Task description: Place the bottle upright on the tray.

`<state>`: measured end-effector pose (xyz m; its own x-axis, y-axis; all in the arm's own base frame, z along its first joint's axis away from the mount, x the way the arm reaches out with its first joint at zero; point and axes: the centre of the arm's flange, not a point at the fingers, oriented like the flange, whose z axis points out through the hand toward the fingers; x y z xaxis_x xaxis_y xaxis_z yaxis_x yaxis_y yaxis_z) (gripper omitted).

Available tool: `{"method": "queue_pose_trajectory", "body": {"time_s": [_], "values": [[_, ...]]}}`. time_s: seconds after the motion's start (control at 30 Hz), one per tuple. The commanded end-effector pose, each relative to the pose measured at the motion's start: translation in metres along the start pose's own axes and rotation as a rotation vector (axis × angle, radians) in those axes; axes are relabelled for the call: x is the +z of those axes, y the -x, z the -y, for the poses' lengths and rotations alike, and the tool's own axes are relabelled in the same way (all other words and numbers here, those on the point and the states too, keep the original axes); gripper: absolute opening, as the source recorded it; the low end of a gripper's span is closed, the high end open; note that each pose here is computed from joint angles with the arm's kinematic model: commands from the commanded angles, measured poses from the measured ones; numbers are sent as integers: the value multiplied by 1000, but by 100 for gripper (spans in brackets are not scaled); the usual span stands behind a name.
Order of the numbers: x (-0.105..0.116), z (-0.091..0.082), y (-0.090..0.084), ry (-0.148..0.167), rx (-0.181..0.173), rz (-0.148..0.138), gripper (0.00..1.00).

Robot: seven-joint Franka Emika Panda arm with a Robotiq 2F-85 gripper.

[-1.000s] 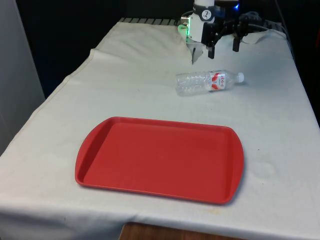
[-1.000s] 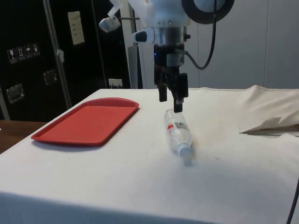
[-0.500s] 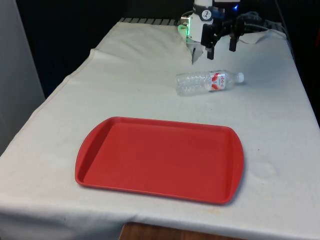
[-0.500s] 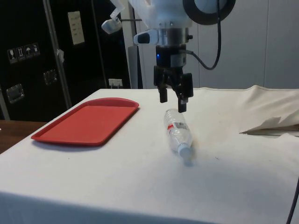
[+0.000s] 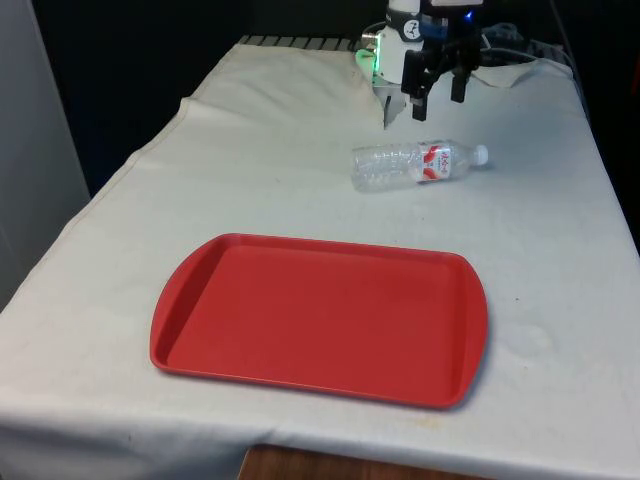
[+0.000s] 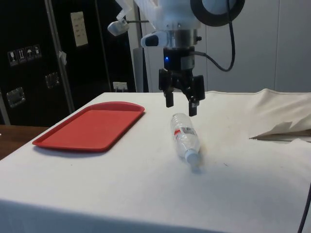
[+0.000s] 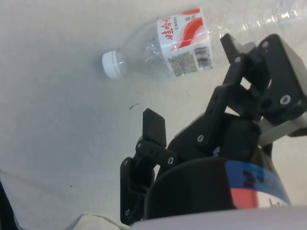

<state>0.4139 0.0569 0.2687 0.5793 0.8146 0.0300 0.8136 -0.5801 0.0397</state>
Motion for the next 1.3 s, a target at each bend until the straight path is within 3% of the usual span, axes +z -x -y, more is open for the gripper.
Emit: {"method": "queue_pose_trajectory", "body": {"time_s": [0.0,0.07,0.13,0.37,0.4,0.43,0.73,0.97,1.03,1.27], "values": [[0,1,1,4,-16,-6,100],[0,0,0,0,-16,0,100],[0,0,2,3,-47,-4,100],[1,-2,5,2,-103,-3,100],[1,-2,4,-3,-97,2,100],[1,-2,5,1,-119,-2,100],[2,-4,8,-5,-180,3,100],[3,-5,10,-4,-255,0,100],[3,-5,10,-7,-255,4,100],[3,-6,11,-6,-324,2,100]]}}
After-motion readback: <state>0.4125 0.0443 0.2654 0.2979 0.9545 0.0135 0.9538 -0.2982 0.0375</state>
